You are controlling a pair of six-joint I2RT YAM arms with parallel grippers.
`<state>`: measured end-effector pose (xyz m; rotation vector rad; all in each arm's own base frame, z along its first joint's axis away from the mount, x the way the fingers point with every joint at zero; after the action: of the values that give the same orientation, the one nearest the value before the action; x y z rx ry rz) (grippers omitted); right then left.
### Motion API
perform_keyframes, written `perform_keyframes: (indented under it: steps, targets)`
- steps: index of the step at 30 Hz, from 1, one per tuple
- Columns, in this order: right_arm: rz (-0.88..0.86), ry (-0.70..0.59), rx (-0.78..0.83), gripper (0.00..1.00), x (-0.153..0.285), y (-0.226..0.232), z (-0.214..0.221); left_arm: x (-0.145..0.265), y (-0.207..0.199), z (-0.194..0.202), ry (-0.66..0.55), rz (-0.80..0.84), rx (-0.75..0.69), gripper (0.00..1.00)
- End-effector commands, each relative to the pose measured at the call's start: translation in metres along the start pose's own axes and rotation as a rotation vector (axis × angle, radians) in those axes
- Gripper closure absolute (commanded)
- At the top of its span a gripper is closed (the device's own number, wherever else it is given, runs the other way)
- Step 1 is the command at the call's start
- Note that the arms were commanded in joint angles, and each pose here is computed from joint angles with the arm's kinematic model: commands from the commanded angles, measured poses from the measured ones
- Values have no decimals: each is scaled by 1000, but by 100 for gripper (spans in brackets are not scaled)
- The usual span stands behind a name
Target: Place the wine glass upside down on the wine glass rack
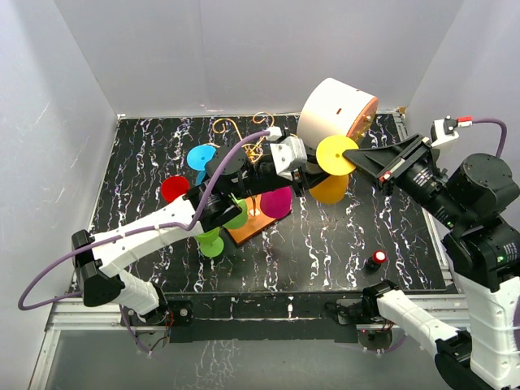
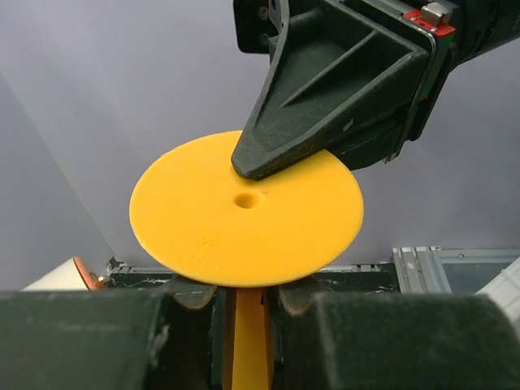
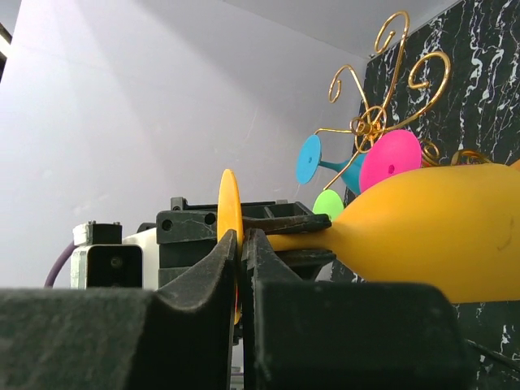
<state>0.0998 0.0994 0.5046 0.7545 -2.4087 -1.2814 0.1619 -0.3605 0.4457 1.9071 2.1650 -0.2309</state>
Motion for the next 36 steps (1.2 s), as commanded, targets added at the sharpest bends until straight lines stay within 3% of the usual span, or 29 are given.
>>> perform_keyframes:
  steps: [1, 3, 7, 10, 18, 26, 36]
  targets:
    - [-51, -19, -8, 100, -3, 5, -3, 6, -4, -24, -68, -6, -11, 85]
    - [-50, -28, -12, 100, -3, 5, -3, 9, -3, -24, -71, -29, -7, 71]
    - [-44, -56, -12, 100, -3, 4, -5, 16, -3, -23, -91, -72, 6, 33]
    - [-35, -84, -18, 100, -4, 1, -6, 28, -6, -30, -108, -95, 20, 21]
    - [37, -158, -12, 100, -19, -15, -11, 77, -19, -50, -77, -187, 87, 16]
    - [164, -220, 46, 100, -48, -41, -17, 169, -39, -81, -4, -423, 221, 15]
    - [158, -211, 95, 100, -110, -59, -26, 260, -48, -80, 34, -730, 258, 15]
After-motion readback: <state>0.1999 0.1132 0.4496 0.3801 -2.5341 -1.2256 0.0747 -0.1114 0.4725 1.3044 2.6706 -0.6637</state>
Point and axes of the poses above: each gripper's point midway between its finger pads, its own x axis back along the fingers, its own y axis along the line the jaws close on, z = x × y, the point moved 9 cm from there along x, back along the fingers, and after that the axes turned 11 degrees about x, right-handed, at the moved point
